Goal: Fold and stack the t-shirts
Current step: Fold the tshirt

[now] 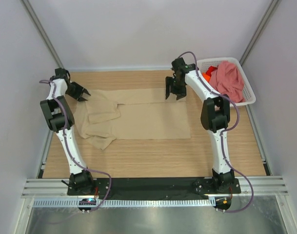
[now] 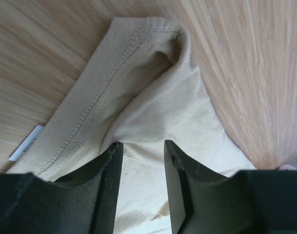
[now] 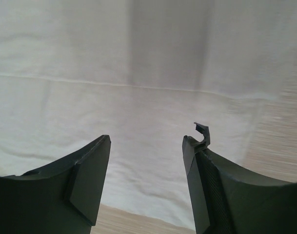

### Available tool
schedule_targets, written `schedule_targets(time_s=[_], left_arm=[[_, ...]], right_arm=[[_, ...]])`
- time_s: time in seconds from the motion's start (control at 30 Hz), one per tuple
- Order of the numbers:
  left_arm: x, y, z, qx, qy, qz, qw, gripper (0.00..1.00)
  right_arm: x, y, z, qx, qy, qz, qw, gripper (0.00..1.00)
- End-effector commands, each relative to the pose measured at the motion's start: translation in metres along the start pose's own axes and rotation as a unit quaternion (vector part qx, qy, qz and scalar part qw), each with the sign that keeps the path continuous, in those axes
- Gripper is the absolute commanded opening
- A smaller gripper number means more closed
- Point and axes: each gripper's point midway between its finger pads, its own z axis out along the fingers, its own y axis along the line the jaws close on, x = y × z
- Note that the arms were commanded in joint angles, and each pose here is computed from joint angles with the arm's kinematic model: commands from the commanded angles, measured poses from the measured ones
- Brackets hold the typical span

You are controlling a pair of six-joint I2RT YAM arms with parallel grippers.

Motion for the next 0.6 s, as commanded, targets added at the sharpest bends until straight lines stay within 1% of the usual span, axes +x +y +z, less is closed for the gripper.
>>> schedule_targets(time_s=[0.0, 0.07, 0.1, 0.17, 0.2, 0.23, 0.3, 0.33, 0.37, 0.4, 0.43, 0.47, 0.5, 0.53, 0.57], left_arm=[[-0.01, 0.001, 0.002, 0.008, -0.003, 0.018, 1.0, 0.43], [-0.007, -0.01, -0.01, 0.024, -0.003, 0.029, 0.999, 0.45], [-0.008, -0.025, -0.031, 0.041, -0.019, 0.041, 0.998, 0.45], [-0.003, -0.033, -0.054, 0.049, -0.032, 0.055, 0.997, 0.48], [-0.004, -0.037, -0.065, 0.05, -0.048, 0.062, 0.996, 0.5], [0.0, -0.045, -0.093, 0.058, -0.07, 0.077, 0.993, 0.55], [0.008, -0.04, -0.114, 0.035, -0.09, 0.082, 0.992, 0.57], [0.013, -0.049, -0.146, 0.045, -0.117, 0.091, 0.988, 0.59], [0.028, -0.033, -0.142, 0.025, -0.106, 0.084, 0.99, 0.59], [0.039, -0.033, -0.152, 0.024, -0.112, 0.092, 0.989, 0.6], [0.046, -0.025, -0.155, 0.011, -0.118, 0.095, 0.988, 0.61], [0.058, -0.027, -0.179, 0.021, -0.136, 0.104, 0.985, 0.61], [0.08, -0.003, -0.165, -0.002, -0.109, 0.099, 0.989, 0.61], [0.091, 0.002, -0.165, 0.006, -0.103, 0.099, 0.99, 0.6], [0.103, 0.005, -0.182, 0.018, -0.113, 0.101, 0.988, 0.6]], right_arm=[[-0.014, -0.027, -0.003, 0.084, -0.022, -0.046, 0.995, 0.68], [-0.012, -0.032, -0.001, 0.093, -0.015, -0.045, 0.994, 0.7], [-0.013, -0.031, -0.004, 0.097, -0.016, -0.044, 0.994, 0.7], [-0.008, -0.036, -0.005, 0.115, -0.004, -0.039, 0.993, 0.7], [0.0, -0.04, -0.007, 0.127, 0.011, -0.039, 0.991, 0.7], [0.0, -0.043, -0.018, 0.143, 0.004, -0.046, 0.989, 0.7], [0.016, -0.043, -0.027, 0.158, 0.018, -0.058, 0.986, 0.7], [0.016, -0.038, -0.047, 0.157, 0.002, -0.059, 0.986, 0.7], [0.021, -0.035, -0.056, 0.155, -0.001, -0.059, 0.986, 0.7], [0.036, -0.034, -0.056, 0.153, 0.015, -0.06, 0.986, 0.7], [0.043, -0.03, -0.063, 0.146, 0.016, -0.058, 0.987, 0.7], [0.045, -0.02, -0.086, 0.127, -0.005, -0.054, 0.99, 0.7], [0.063, -0.018, -0.085, 0.126, 0.012, -0.058, 0.99, 0.7], [0.069, -0.015, -0.093, 0.119, 0.007, -0.057, 0.991, 0.7], [0.078, -0.005, -0.098, 0.098, 0.008, -0.05, 0.994, 0.7]])
